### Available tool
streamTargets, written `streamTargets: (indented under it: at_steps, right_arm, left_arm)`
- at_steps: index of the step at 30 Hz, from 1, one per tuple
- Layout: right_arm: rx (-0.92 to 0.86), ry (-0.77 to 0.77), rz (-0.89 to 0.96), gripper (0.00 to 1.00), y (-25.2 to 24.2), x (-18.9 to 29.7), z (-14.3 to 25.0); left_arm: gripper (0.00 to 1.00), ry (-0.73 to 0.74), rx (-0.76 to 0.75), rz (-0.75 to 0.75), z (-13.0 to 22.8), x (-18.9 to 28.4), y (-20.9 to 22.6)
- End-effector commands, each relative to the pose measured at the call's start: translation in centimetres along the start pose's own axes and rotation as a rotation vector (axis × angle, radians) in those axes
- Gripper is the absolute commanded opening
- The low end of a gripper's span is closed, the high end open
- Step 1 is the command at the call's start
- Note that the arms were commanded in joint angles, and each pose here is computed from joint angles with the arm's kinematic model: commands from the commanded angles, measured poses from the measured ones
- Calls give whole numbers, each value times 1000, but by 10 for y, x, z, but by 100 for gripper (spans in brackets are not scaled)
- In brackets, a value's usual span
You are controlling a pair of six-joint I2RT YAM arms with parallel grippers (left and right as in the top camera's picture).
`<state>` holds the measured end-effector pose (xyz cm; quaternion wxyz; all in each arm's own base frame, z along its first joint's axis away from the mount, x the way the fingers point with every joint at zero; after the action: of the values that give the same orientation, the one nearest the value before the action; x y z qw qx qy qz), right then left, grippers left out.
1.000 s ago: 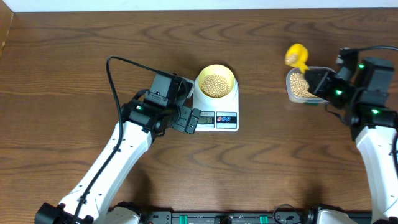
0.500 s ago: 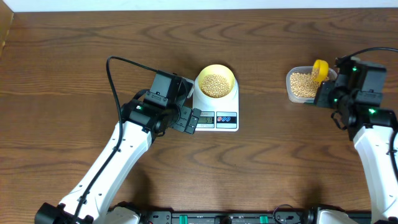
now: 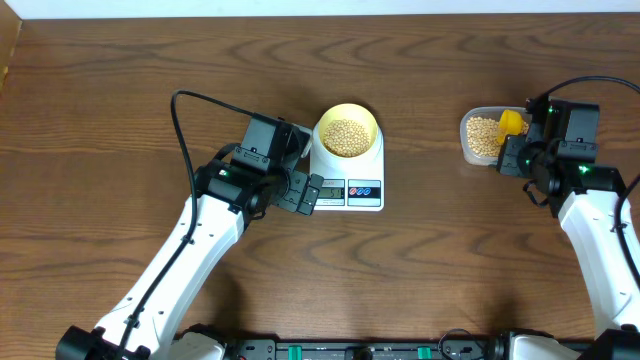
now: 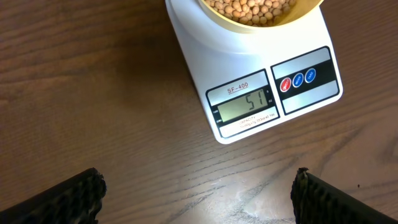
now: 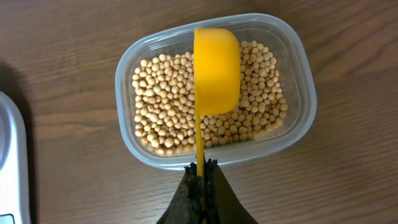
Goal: Scoop item into bowl and weigh 50g on scale
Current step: 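Carry the yellow scoop with the right gripper back to the tub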
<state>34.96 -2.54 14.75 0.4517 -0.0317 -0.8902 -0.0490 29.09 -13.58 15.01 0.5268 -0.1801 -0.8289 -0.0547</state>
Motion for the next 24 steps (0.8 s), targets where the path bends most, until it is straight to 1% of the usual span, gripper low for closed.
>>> streamTargets:
  at_steps: [1,5,11,14,17,21,24]
  right_arm:
    - [-47,2,-2,1,2,0,0]
    - [-151,-4,-3,1,2,1,-1]
    - [-143,-92,59,1,-8,19,-15]
    - [5,-133,62,1,-6,30,-23]
    - [123,-128,70,1,-6,32,-22]
    - [174,-122,69,1,-3,32,-21]
    - [244,-121,143,1,-4,33,-22]
  left_arm:
    - [98,-1,-16,-5,0,1,0]
    - [98,-2,-16,-5,0,1,0]
    - [98,-1,-16,-5,0,1,0]
    - [98,-1,-16,-5,0,1,0]
    - [98,-1,-16,-5,0,1,0]
    - [98,-2,-16,-5,0,1,0]
    - [98,-1,-16,-5,0,1,0]
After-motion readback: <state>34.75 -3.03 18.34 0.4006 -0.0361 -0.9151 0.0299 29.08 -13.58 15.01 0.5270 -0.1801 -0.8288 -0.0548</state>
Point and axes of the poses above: each gripper's point midway between its finger pads, its own x axis back along the fingers, its own y axis along the line the jaws close on, z = x × y, the point moved 2 cm from there along x, back along the fingers, and after that the axes turned 4 degrees about x, right-handed, at the moved point
